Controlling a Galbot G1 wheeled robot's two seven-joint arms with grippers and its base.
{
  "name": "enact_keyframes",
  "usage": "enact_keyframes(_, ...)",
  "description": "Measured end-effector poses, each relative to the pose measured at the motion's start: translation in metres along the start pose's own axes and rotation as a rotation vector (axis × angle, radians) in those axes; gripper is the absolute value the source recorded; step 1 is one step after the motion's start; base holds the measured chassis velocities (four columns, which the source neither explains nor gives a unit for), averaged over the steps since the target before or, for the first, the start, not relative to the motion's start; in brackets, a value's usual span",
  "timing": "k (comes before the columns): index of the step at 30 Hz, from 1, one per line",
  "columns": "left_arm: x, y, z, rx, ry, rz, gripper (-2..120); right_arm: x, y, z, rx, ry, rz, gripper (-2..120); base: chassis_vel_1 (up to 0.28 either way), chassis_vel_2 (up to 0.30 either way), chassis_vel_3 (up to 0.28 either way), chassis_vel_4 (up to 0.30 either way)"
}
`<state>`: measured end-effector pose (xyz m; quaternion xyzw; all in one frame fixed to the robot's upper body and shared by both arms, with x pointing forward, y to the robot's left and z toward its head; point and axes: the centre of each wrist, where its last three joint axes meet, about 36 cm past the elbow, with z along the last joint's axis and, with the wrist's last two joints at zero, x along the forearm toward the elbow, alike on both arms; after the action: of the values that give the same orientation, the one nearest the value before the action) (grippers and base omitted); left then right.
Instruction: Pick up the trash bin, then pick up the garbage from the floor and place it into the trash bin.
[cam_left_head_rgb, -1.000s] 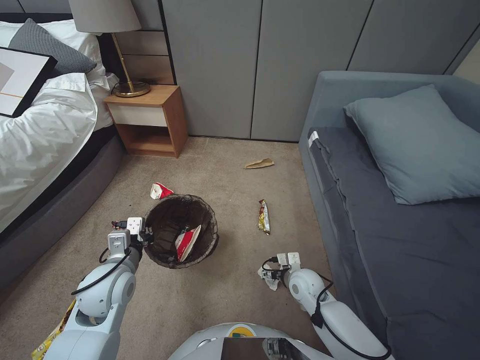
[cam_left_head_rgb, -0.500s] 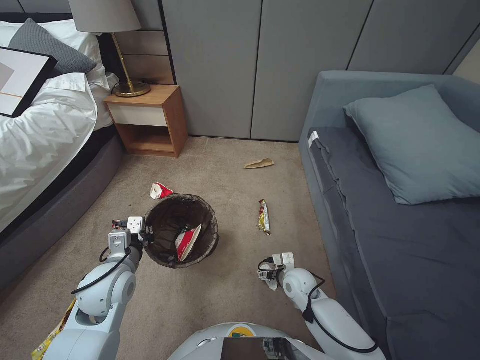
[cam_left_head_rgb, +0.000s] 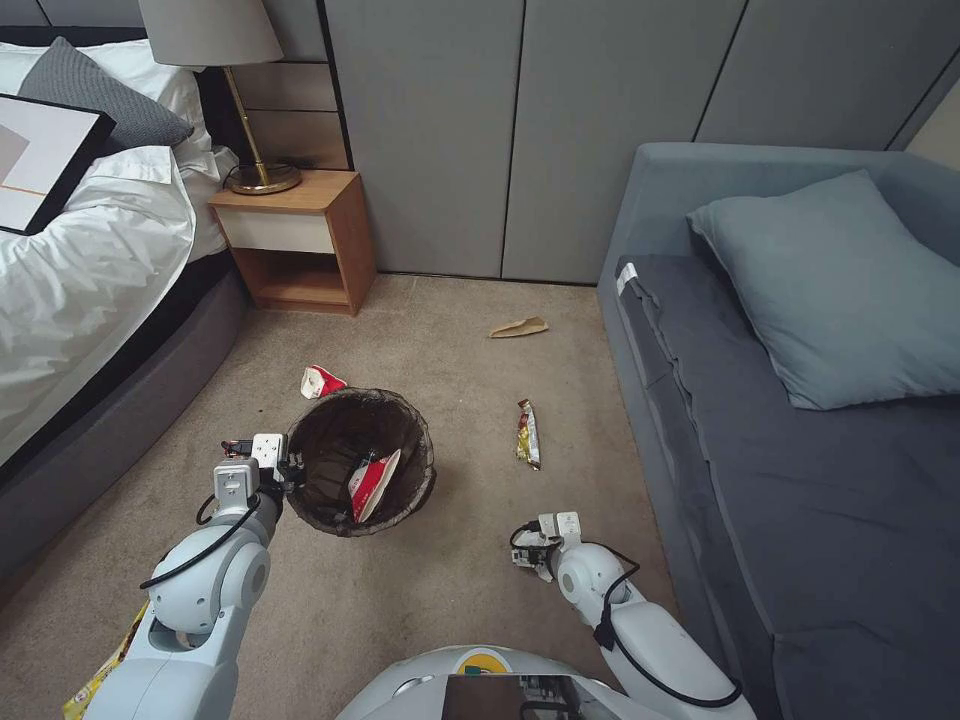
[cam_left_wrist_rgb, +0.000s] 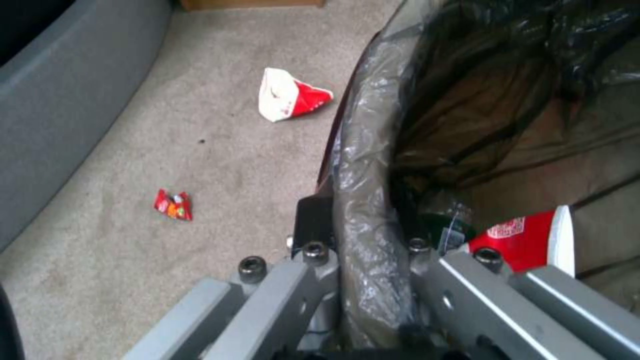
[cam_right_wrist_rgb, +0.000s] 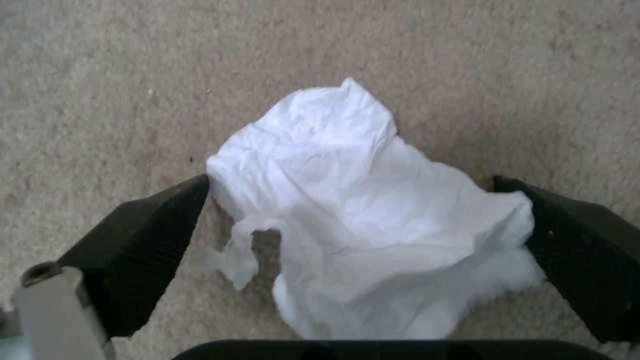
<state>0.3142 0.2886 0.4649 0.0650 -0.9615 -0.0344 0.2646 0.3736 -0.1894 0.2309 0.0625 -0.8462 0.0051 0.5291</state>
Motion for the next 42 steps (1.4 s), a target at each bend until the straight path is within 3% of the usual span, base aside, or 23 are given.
enact_keyframes(3, 0.000, 0.000, 0.000, 0.002, 0.001, 0.001, 3, -0.004, -0.002, 0.000, -0.003, -0.002, 0.005, 93, 0.000, 0.000, 0.000, 0.000)
enact_keyframes(13, -0.001, 0.003, 0.000, 0.001, 0.001, -0.007, 3, -0.007, -0.006, 0.005, -0.003, -0.011, 0.020, 93, 0.000, 0.000, 0.000, 0.000)
enact_keyframes(17, -0.003, 0.001, 0.000, 0.004, 0.001, -0.003, 3, -0.004, -0.005, 0.008, -0.002, -0.008, 0.018, 85, 0.000, 0.000, 0.000, 0.000)
enact_keyframes(34, -0.005, 0.001, 0.001, 0.006, 0.004, -0.002, 3, 0.024, 0.009, 0.021, -0.019, 0.030, -0.011, 41, 0.000, 0.000, 0.000, 0.000)
enact_keyframes(36, -0.006, 0.001, 0.001, 0.006, 0.005, -0.003, 3, 0.031, 0.009, 0.020, -0.024, 0.033, -0.023, 30, 0.000, 0.000, 0.000, 0.000)
enact_keyframes(38, -0.006, 0.001, 0.001, 0.006, 0.005, -0.002, 3, 0.031, 0.009, 0.020, -0.023, 0.034, -0.023, 30, 0.000, 0.000, 0.000, 0.000)
enact_keyframes(39, -0.006, 0.001, 0.001, 0.007, 0.006, -0.002, 3, 0.036, 0.009, 0.018, -0.026, 0.035, -0.031, 18, 0.000, 0.000, 0.000, 0.000)
enact_keyframes(42, -0.007, 0.000, 0.002, 0.007, 0.008, -0.001, 3, 0.047, 0.010, 0.014, -0.029, 0.021, -0.039, 10, 0.000, 0.000, 0.000, 0.000)
